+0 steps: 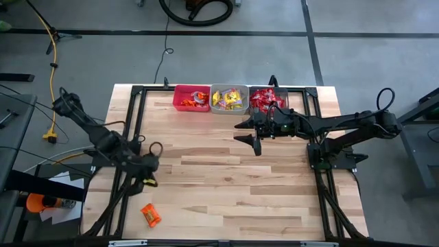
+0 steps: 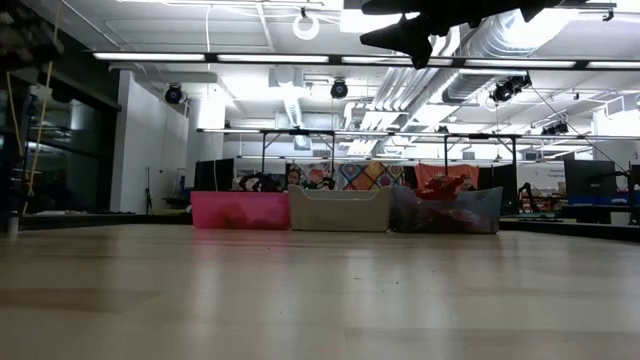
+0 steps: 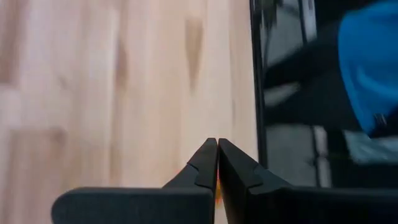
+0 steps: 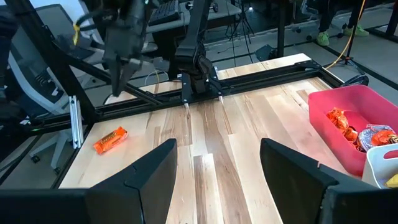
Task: Sort candy
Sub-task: Put the orange candy into the red bin
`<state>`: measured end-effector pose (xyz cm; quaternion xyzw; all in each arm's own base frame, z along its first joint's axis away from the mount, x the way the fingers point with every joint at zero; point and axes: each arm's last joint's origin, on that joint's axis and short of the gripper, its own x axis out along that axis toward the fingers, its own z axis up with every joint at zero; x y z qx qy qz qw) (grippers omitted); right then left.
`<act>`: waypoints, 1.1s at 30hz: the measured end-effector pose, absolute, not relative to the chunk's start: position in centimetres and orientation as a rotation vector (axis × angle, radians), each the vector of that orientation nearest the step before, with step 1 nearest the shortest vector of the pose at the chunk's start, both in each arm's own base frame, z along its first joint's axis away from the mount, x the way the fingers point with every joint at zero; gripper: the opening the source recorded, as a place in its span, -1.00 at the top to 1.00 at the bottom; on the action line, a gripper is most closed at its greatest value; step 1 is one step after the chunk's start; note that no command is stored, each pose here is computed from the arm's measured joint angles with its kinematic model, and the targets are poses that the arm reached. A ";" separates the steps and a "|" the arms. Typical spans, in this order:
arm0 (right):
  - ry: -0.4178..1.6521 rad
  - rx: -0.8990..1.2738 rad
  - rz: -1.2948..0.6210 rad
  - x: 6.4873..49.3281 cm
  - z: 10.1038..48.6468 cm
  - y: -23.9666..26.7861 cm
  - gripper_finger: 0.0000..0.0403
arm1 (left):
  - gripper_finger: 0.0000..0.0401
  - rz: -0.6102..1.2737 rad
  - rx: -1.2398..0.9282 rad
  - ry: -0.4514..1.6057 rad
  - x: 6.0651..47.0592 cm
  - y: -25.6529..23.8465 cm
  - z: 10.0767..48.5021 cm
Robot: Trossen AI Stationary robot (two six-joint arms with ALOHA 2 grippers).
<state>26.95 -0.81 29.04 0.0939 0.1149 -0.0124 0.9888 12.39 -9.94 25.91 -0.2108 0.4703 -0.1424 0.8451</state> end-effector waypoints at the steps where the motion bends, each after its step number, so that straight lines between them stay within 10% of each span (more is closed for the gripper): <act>1: 0.231 0.189 -0.025 27.0 29.0 -0.8 -0.11 | 1.00 -0.321 -0.461 1.035 12.5 -10.1 25.6; 15: 0.265 0.190 -0.028 26.9 28.7 -0.8 -0.11 | 0.49 -0.519 -0.320 1.277 13.0 -19.6 19.4; 33: 0.302 0.208 -0.067 26.8 28.3 -0.9 -0.11 | -0.09 -0.364 0.031 1.356 12.5 -20.6 14.4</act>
